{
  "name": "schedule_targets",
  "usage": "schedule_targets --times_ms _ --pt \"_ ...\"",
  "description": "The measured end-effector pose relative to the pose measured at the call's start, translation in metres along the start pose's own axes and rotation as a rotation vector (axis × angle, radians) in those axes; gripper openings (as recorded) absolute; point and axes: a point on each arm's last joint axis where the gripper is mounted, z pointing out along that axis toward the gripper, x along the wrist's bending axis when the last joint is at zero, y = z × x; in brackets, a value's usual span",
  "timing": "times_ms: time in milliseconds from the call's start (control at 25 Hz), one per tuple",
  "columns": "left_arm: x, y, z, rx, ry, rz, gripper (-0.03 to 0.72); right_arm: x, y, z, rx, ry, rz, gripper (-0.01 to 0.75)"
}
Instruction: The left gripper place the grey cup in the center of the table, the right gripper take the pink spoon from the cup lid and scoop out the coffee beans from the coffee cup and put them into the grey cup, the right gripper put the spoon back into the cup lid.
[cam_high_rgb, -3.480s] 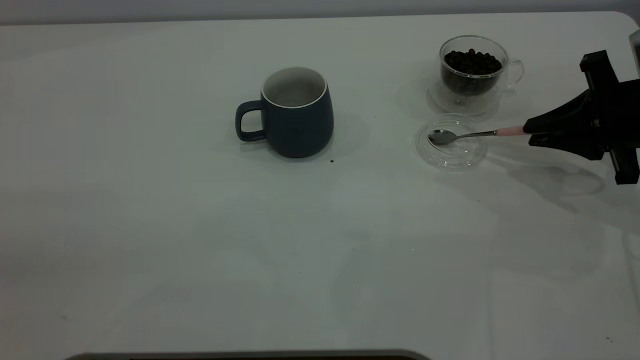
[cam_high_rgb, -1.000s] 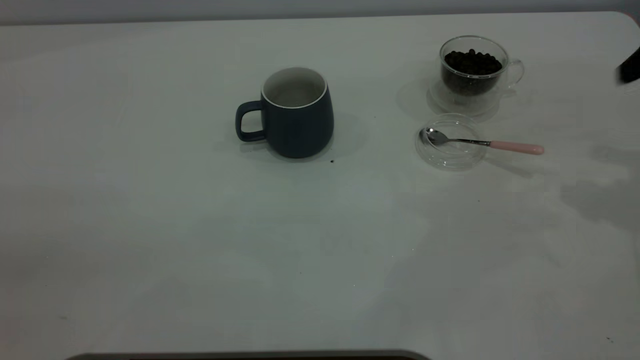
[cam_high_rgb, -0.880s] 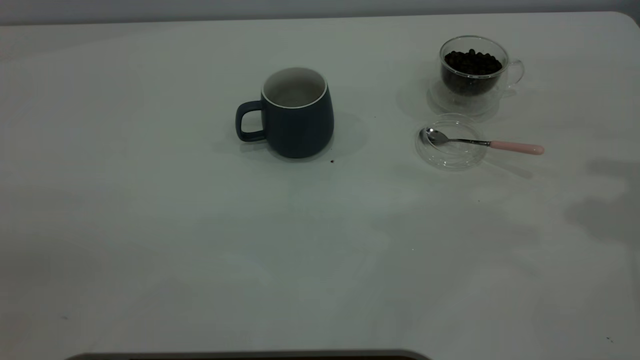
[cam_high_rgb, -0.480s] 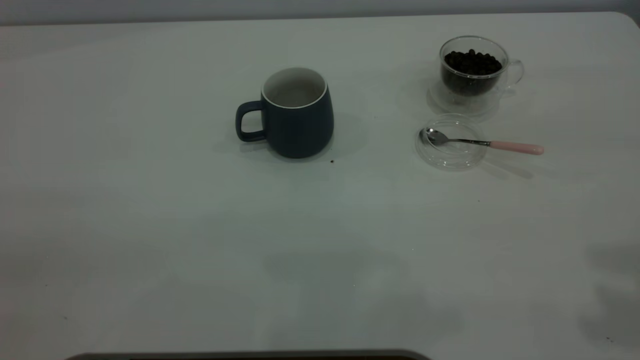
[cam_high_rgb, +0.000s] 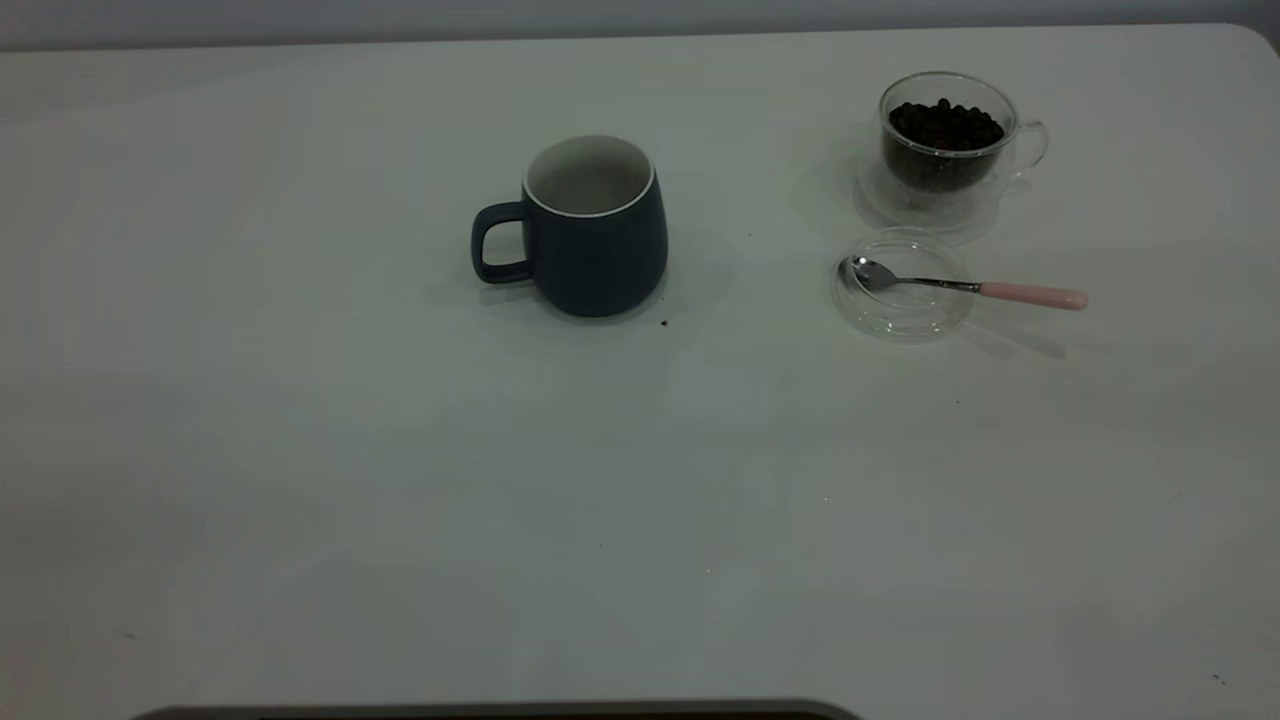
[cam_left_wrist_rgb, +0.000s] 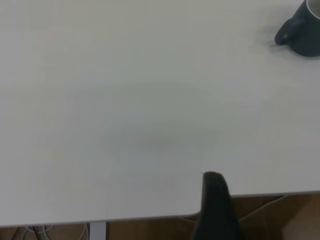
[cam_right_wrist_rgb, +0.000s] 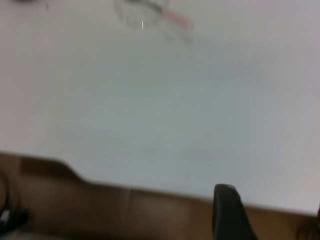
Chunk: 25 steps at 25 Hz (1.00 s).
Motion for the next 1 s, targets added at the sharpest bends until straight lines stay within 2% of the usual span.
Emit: schedule_targets --times_ms 200,440,840,1000 --pt "0.0 0.0 0.0 0.0 0.0 0.0 0.569 0.008 -0.024 -0.025 -0.178 -0.001 -0.08 0.45" --pt "0.0 0.0 0.0 0.0 0.0 0.001 0.569 0.007 -0.046 -0.034 -0.287 -0.033 -0.076 0.45" --pt "0.0 0.0 0.0 0.0 0.0 0.001 0.569 0.002 -0.049 -0.023 -0.287 -0.077 -0.051 0.45" --pt "0.0 0.0 0.0 0.0 0.0 0.001 0.569 -0.002 -0.05 -0.023 -0.281 -0.113 0.004 0.45"
